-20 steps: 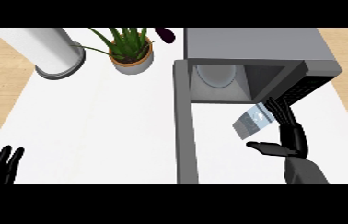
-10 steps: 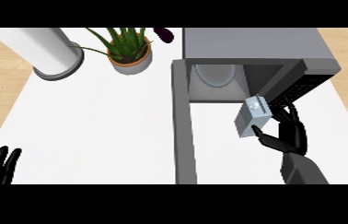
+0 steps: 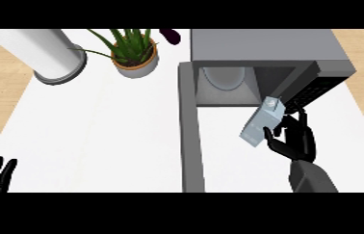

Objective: Pick up the milk, place it into the microwave and close the microwave

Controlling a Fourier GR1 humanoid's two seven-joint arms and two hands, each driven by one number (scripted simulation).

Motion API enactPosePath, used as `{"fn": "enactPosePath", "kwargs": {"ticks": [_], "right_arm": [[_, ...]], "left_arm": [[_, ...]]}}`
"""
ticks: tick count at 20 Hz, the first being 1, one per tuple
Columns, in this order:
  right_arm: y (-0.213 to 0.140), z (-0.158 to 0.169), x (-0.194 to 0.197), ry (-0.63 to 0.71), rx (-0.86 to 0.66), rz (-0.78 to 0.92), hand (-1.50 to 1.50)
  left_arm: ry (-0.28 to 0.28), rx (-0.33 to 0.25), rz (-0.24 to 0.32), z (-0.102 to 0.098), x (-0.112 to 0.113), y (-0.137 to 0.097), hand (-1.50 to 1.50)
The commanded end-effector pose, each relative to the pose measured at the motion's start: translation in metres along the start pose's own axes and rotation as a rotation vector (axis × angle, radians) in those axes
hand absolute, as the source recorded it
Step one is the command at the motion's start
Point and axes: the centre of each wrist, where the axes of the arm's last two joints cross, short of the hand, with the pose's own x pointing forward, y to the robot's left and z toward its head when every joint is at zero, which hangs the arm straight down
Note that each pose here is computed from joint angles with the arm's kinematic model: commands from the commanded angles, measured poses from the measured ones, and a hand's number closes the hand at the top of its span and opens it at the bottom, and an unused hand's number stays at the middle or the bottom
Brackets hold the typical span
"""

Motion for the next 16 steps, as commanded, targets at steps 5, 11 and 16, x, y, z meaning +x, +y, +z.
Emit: {"fn": "enactPosePath", "kwargs": {"ticks": [5,11,16], "right_arm": [[0.031,-0.010,0.003,0.004,0.215,-0.022,1.50],[0.079,-0.001,0.026,0.007,0.258,0.018,1.50],[0.109,0.027,0.060,-0.001,0.238,0.005,1.50]], "left_arm": [[0.012,0.031,-0.014,0.010,-0.008,0.010,-1.50],[0.004,0.018,-0.004,0.003,0.006,0.009,-1.50],[-0.004,0.005,-0.009,0.020,0.010,0.019,-1.50]]}}
